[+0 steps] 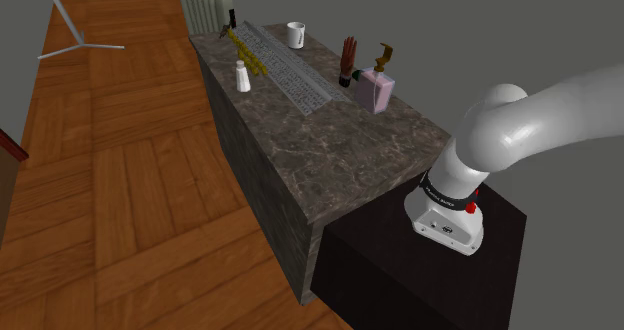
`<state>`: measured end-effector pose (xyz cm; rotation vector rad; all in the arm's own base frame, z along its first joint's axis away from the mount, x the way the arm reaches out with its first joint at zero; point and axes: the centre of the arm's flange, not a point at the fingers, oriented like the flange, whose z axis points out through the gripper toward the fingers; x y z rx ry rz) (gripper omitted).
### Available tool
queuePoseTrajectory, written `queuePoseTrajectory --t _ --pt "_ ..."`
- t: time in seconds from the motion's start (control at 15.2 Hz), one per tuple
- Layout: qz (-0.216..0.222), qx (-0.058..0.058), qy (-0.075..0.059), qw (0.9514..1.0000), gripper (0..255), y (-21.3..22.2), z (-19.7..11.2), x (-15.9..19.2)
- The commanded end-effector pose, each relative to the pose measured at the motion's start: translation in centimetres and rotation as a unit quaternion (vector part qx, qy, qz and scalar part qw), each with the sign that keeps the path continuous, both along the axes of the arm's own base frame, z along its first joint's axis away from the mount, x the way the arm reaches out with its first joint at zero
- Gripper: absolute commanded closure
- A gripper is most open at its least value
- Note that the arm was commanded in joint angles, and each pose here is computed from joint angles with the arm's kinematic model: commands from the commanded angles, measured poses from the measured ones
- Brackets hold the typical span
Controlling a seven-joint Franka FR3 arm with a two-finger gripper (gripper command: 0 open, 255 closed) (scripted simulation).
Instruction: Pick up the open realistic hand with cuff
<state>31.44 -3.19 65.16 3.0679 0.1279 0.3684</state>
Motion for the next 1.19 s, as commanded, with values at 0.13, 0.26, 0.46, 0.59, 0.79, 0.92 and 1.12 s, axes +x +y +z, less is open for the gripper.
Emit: queuePoseTrajectory --t 0.13,0.26,0.46,0.59,0.79,0.92,1.12 --pt "-0.037 -0.002 0.002 0.9993 0 -0.6 -1.8 1.8" --pt "-0.073 -0.004 0.004 0.9973 0 -1.4 -3.5 3.6" --pt "-0.127 -0.007 0.008 0.9918 0 -2.8 -6.2 6.0" --pt "-0.164 -0.009 0.01 0.9864 0 -3.9 -8.0 7.6" --pt "-0.217 -0.012 0.013 0.9759 0 -5.8 -10.7 9.8" --pt "-0.253 -0.014 0.015 0.9673 0 -7.2 -12.5 11.1" --pt "-0.305 -0.017 0.018 0.9519 0 -9.5 -15.2 12.8"
